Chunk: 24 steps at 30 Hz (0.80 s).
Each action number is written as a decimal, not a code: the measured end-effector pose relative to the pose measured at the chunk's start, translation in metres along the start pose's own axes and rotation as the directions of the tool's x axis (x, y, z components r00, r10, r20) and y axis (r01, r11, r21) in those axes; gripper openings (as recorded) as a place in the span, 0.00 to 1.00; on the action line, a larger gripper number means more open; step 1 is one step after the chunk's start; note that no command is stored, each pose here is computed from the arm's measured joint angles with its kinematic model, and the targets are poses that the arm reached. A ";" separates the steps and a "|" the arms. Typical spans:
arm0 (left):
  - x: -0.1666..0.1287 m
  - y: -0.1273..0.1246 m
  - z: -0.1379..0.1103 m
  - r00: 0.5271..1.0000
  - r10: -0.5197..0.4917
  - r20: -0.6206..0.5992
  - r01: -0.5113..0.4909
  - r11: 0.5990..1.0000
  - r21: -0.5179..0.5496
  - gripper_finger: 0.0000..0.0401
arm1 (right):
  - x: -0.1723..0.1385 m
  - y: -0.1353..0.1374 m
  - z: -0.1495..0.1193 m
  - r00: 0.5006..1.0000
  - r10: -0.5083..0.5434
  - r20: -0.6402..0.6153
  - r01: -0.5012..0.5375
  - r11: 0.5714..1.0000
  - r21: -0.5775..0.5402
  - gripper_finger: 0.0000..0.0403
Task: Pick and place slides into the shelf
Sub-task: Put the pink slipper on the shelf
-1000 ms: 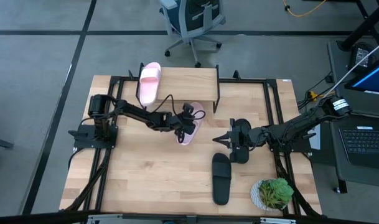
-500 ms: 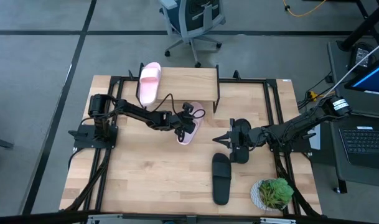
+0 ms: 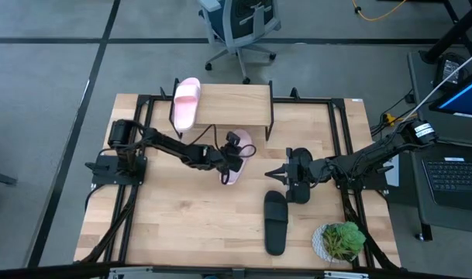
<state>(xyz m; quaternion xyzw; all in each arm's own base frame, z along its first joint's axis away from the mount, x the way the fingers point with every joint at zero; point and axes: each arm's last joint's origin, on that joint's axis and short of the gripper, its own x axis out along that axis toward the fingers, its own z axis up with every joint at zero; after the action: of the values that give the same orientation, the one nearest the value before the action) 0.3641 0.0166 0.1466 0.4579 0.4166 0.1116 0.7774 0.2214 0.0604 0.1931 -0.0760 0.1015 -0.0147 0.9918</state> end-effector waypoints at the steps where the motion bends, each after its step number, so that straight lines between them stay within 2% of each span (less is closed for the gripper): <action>1: -0.003 0.001 0.002 1.000 0.001 0.008 -0.001 1.000 0.001 0.01 | 0.000 0.000 0.000 1.000 0.000 0.000 0.000 1.000 0.000 0.02; 10: -0.038 0.014 0.016 0.995 0.032 0.093 -0.027 0.998 -0.053 0.00 | 0.000 0.000 0.000 1.000 0.000 0.000 0.000 1.000 0.019 0.02; 24: -0.108 0.042 0.019 0.980 0.044 0.192 -0.014 0.987 -0.158 0.00 | 0.000 0.000 0.000 1.000 0.000 0.001 0.000 1.000 0.027 0.02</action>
<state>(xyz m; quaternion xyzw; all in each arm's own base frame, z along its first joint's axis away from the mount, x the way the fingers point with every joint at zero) 0.3194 -0.0316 0.2436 0.4105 0.3218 0.1099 0.8461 0.2214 0.0605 0.1932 -0.0626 0.1009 -0.0160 0.9928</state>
